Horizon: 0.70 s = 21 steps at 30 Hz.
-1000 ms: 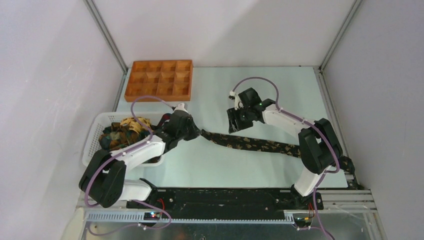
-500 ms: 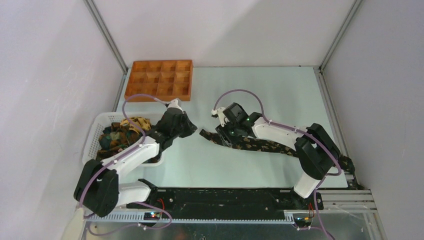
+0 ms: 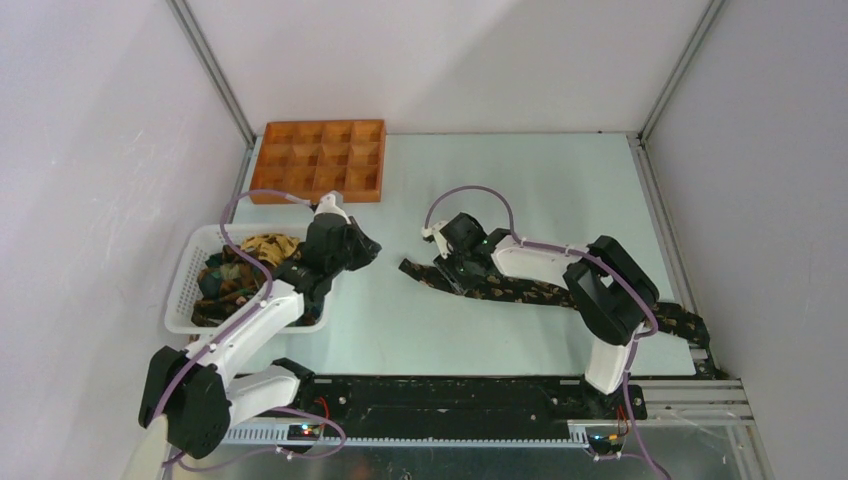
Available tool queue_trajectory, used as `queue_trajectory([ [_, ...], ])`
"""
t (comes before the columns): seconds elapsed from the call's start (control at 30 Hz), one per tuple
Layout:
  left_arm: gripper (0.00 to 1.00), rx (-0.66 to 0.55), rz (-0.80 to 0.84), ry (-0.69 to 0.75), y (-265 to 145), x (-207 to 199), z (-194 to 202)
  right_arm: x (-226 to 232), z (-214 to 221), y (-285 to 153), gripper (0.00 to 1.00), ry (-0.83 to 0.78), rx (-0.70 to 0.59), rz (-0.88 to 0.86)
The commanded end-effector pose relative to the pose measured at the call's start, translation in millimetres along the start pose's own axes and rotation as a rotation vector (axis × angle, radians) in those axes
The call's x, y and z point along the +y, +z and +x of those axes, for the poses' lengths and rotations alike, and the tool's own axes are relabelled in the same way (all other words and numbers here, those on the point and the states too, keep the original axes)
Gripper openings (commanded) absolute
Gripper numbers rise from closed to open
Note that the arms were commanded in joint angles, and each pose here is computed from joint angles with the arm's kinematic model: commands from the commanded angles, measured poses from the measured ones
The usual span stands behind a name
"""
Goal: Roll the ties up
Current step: Flatten out the tie at the center of the board.
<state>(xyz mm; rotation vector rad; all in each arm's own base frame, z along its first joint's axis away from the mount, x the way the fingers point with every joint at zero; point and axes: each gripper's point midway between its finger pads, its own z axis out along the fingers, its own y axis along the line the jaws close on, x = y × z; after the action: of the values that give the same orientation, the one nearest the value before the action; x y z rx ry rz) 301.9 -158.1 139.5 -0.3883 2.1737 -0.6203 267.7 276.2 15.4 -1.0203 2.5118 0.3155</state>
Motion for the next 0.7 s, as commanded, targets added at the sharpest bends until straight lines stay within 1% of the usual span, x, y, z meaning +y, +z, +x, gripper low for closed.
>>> queue_trajectory([
  [0.0, 0.0, -0.041, 0.01, 0.006, -5, -6, -15, -4, -2, 10, 0.31, -0.015, -0.004, 0.021],
  [0.03, 0.0, -0.041, 0.011, 0.005, -4, -6, -15, -3, 0, 11, 0.28, -0.015, 0.002, 0.018],
  [0.1, 0.0, -0.039, 0.014, 0.002, -4, -6, -14, -3, 2, 10, 0.14, -0.012, 0.008, 0.016],
  [0.13, 0.0, -0.038, 0.014, 0.0, -4, -5, -14, -3, 2, 9, 0.11, -0.01, 0.009, 0.017],
  [0.17, 0.0, -0.037, 0.013, -0.001, -3, -5, -14, -3, 1, 8, 0.05, -0.008, 0.007, 0.019],
  [0.23, 0.0, -0.033, 0.014, -0.002, -2, -5, -13, -3, -1, 6, 0.0, -0.007, -0.002, 0.02],
  [0.33, 0.0, -0.03, 0.016, -0.006, -2, -5, -13, -5, -7, 0, 0.0, -0.01, -0.024, 0.029],
  [0.67, 0.0, -0.028, 0.029, -0.021, 0, -8, -15, -5, -44, -40, 0.0, -0.02, -0.154, 0.049],
])
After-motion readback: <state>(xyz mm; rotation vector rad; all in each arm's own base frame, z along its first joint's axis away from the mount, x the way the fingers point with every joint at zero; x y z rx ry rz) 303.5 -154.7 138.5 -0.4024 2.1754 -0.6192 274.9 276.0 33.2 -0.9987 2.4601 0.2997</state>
